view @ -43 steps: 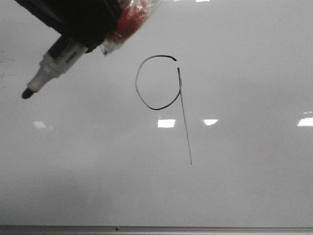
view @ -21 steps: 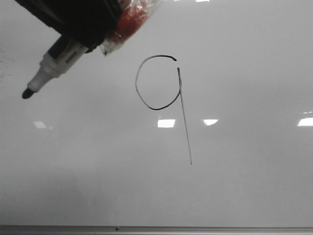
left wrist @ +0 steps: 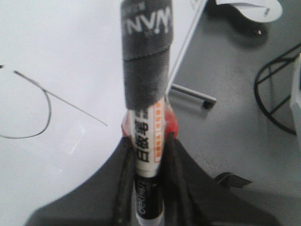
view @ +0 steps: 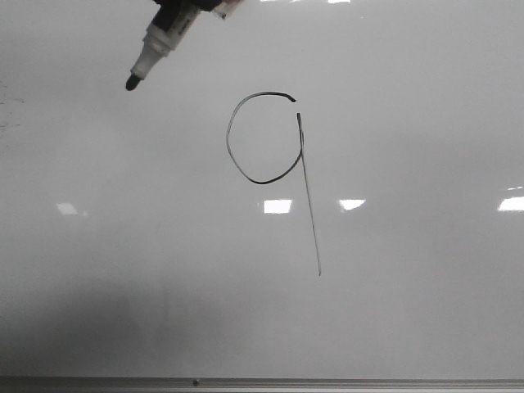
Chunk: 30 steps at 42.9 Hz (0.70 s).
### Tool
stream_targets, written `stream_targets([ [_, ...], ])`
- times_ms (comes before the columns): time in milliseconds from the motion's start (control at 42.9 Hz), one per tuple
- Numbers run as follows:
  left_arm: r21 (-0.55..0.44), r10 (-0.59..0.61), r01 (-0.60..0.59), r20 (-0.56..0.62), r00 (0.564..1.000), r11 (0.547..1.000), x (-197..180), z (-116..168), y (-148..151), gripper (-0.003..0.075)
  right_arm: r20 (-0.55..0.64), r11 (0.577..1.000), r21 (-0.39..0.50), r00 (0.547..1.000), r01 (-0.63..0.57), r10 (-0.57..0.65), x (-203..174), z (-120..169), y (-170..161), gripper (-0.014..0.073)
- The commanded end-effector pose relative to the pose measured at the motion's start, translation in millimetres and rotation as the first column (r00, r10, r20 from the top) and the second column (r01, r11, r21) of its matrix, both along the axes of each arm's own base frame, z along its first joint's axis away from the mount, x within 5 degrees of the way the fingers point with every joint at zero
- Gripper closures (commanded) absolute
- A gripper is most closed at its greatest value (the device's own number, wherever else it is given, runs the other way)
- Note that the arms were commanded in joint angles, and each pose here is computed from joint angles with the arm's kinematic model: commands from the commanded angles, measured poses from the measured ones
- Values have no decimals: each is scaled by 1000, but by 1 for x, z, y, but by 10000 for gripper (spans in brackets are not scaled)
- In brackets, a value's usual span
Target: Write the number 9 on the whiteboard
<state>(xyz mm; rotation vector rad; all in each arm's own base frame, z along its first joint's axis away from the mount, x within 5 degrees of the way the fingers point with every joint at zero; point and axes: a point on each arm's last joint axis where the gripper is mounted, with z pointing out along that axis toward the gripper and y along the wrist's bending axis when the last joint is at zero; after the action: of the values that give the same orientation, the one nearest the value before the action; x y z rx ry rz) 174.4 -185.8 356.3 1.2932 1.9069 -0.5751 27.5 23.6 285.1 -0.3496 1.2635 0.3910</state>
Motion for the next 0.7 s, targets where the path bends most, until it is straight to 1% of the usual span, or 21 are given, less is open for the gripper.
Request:
stream_targets([
  [0,-138,156,-151,24,988,979,10,23,9,739,40,999,45,999,24,-26,-5,10,-5,664],
  [47,-155,210,-208,-4,978,966,16,23,15,739,40,999,45,999,24,-26,-5,10,-5,664],
  [117,-174,306,-311,-55,950,934,27,23,28,739,40,999,45,999,24,-26,-5,10,-5,664],
  [210,-173,394,-402,-79,916,899,40,23,47,739,40,999,45,999,24,-26,-5,10,-5,664],
  [327,-163,485,-493,-86,870,855,53,22,71,739,40,999,45,999,24,-26,-5,10,-5,664],
  [420,-137,551,-554,-59,832,821,61,20,88,739,40,999,45,999,24,-26,-5,10,-5,664],
  [466,-120,605,-607,-54,794,786,65,19,99,739,40,999,45,999,24,-26,-5,10,-5,664],
  [513,-95,665,-666,-43,746,740,69,17,111,739,40,999,45,999,24,-26,-5,10,-5,664],
  [583,-54,756,-755,-19,655,653,73,15,130,739,40,999,45,999,24,-26,-5,10,-5,664],
  [676,-44,838,-837,3,546,546,77,11,149,739,40,999,45,999,24,-26,-5,10,-5,664],
])
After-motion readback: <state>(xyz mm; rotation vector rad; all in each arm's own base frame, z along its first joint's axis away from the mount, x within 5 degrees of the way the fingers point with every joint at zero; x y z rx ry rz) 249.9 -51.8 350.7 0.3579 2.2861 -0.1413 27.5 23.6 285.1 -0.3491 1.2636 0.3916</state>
